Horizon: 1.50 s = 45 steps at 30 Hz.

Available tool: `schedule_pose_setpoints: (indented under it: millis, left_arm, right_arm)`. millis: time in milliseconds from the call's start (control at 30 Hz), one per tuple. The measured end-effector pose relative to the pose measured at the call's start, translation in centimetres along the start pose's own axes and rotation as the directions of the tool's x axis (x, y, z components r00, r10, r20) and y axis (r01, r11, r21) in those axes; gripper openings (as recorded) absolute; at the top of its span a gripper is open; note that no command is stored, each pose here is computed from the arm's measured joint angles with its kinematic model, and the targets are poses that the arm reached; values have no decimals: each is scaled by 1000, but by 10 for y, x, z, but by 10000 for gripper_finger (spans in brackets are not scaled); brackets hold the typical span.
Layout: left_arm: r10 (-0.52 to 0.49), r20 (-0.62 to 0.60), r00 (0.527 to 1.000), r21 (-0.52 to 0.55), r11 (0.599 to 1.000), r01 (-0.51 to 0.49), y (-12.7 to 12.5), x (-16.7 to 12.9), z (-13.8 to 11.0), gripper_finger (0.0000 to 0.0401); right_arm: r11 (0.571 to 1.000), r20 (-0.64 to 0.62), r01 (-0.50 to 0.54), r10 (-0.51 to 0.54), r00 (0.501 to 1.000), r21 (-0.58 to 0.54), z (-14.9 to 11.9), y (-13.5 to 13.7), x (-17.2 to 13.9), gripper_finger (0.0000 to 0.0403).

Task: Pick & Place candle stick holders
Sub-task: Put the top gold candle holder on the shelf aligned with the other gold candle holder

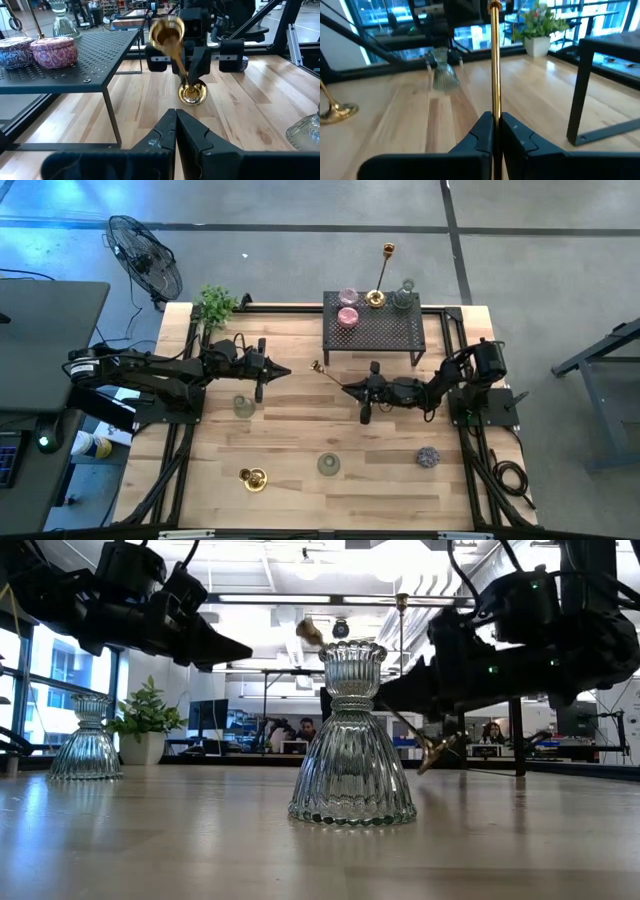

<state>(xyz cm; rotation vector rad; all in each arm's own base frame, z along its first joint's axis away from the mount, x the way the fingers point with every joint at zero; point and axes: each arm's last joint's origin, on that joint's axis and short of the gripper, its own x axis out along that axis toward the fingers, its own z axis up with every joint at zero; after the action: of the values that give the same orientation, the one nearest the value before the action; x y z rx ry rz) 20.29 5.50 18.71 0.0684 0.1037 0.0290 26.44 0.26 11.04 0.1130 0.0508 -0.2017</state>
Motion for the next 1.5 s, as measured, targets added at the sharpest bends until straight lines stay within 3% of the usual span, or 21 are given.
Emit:
schedule_pose_setpoints:
  millis: [200, 300, 467, 667, 767, 1000, 1133, 1300, 1500]
  left_arm:
    - [32, -24, 999, -51, 998, -33, 1, 0, -2, 3]
    - [4, -22, 1000, -57, 998, -5, 0, 0, -2, 3]
    - [-81, 33, 996, -70, 994, 83, -5, 1, 3, 3]
    - [-147, 163, 976, -50, 986, 157, -24, 14, 26, 10]
    - [-158, 168, 973, -61, 983, 170, -34, 25, 34, 42]
    - [-123, 188, 975, -117, 982, 146, -48, 56, 53, 165]
    - [-133, 227, 965, -121, 979, 163, -54, 74, 56, 196]
    - [-133, 298, 945, -114, 978, 174, -58, 84, 60, 190]
    - [-120, 331, 936, -111, 980, 165, -57, 83, 62, 132]
  right_arm:
    - [995, 174, 71, -59, 983, -63, 25, 14, -7, 9]
    - [994, 196, 82, -67, 978, -72, 28, 16, -5, 7]
    - [995, 232, -14, 37, 972, -99, 38, 22, 8, 7]
    - [988, 263, -49, 86, 961, -145, 53, 31, 27, 8]
    - [986, 297, -68, 112, 948, -153, 61, 34, 33, 8]
    - [977, 320, -114, 167, 933, -178, 70, 42, 40, 8]
    - [974, 314, -133, 187, 931, -185, 70, 44, 41, 8]
    - [973, 294, -134, 185, 938, -187, 68, 44, 41, 9]
    - [971, 291, -142, 194, 937, -190, 68, 45, 41, 9]
